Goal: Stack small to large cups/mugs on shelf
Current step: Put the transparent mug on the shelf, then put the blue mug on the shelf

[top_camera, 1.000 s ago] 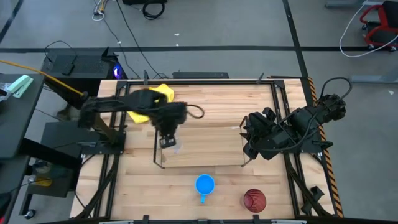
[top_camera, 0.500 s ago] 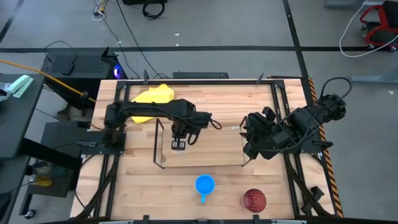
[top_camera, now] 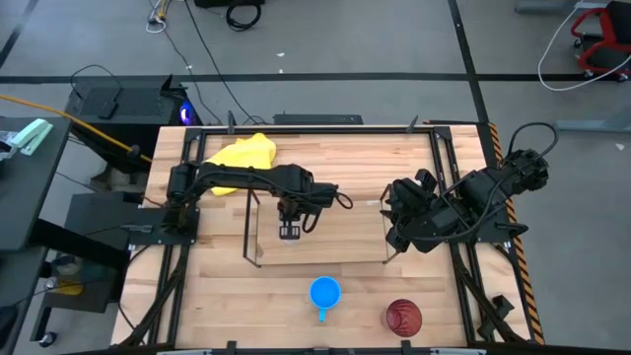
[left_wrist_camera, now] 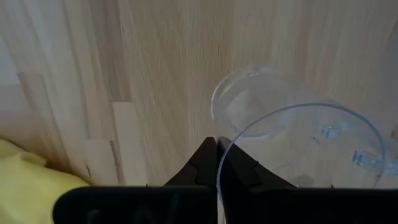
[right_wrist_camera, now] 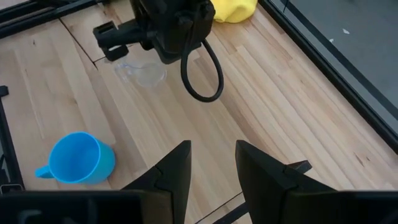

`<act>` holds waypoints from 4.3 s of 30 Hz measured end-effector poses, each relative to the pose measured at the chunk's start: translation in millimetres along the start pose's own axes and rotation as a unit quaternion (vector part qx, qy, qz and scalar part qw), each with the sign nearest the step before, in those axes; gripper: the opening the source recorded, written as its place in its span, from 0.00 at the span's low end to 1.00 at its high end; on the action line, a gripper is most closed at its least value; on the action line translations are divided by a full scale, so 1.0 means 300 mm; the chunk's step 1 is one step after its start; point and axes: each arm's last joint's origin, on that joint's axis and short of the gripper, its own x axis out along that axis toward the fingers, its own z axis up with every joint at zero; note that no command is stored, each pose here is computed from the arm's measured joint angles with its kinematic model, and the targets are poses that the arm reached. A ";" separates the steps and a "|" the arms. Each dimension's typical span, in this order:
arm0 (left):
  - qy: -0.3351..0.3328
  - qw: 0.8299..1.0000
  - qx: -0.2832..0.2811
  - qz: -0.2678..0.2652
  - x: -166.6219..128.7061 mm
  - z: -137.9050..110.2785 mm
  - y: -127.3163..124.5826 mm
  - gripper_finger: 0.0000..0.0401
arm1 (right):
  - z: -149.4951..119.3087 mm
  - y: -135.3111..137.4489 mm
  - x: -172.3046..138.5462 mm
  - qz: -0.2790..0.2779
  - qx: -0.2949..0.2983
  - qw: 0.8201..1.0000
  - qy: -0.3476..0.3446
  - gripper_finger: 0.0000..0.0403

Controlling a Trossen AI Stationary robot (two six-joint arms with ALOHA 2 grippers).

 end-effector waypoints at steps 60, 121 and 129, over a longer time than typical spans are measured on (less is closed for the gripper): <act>-0.131 0.976 -0.170 -0.031 -0.442 -0.433 -0.225 0.18 | 0.029 0.272 0.384 0.132 -0.111 0.968 0.180 0.33; -0.081 0.945 -0.311 0.066 -0.076 -0.613 -0.999 0.06 | -0.119 0.471 0.880 0.149 -0.167 0.933 0.282 0.33; -0.093 0.944 -0.309 0.073 -0.077 -0.613 -0.995 0.04 | -0.105 0.470 0.862 0.153 -0.163 0.936 0.270 0.28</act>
